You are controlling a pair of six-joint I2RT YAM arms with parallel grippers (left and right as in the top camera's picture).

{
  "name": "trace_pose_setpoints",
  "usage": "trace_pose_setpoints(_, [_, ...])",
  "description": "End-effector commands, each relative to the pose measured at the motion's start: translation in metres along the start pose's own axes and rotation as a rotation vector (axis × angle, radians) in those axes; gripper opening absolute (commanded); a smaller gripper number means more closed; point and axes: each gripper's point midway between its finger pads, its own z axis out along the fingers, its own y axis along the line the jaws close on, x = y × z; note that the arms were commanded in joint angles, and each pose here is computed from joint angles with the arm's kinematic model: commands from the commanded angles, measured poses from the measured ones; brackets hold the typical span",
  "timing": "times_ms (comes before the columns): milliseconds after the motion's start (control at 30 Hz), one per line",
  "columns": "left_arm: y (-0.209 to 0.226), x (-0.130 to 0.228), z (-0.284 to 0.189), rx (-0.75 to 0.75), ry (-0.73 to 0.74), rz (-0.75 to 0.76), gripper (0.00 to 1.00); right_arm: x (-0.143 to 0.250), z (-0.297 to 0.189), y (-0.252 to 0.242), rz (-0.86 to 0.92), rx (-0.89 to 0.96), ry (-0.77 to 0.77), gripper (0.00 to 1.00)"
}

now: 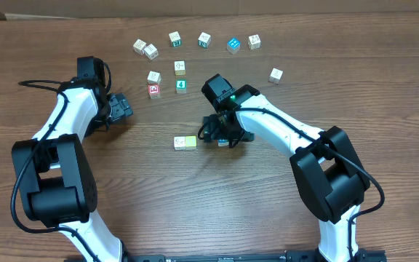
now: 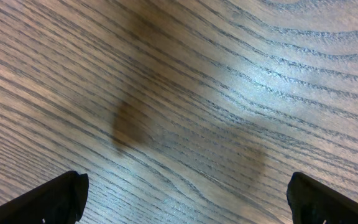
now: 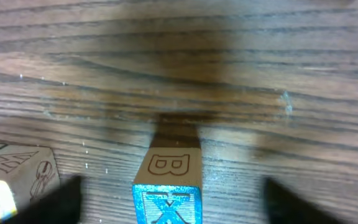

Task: Form a horizontal line
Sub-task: 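Lower the block right of the yellow block with the right gripper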

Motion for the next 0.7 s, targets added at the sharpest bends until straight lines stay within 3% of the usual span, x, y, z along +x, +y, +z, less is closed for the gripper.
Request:
trace_pose_setpoints(0, [0.001,0.000,0.001,-0.012,-0.002,0.029,1.00,-0.007,-0.013,0.004,-0.004,-0.007,-0.045,1.00])
trace_pose_setpoints(667, [0.001,0.000,0.001,-0.012,-0.002,0.030,0.99,-0.018,-0.013,0.010,0.004,-0.035,-0.089,0.87])
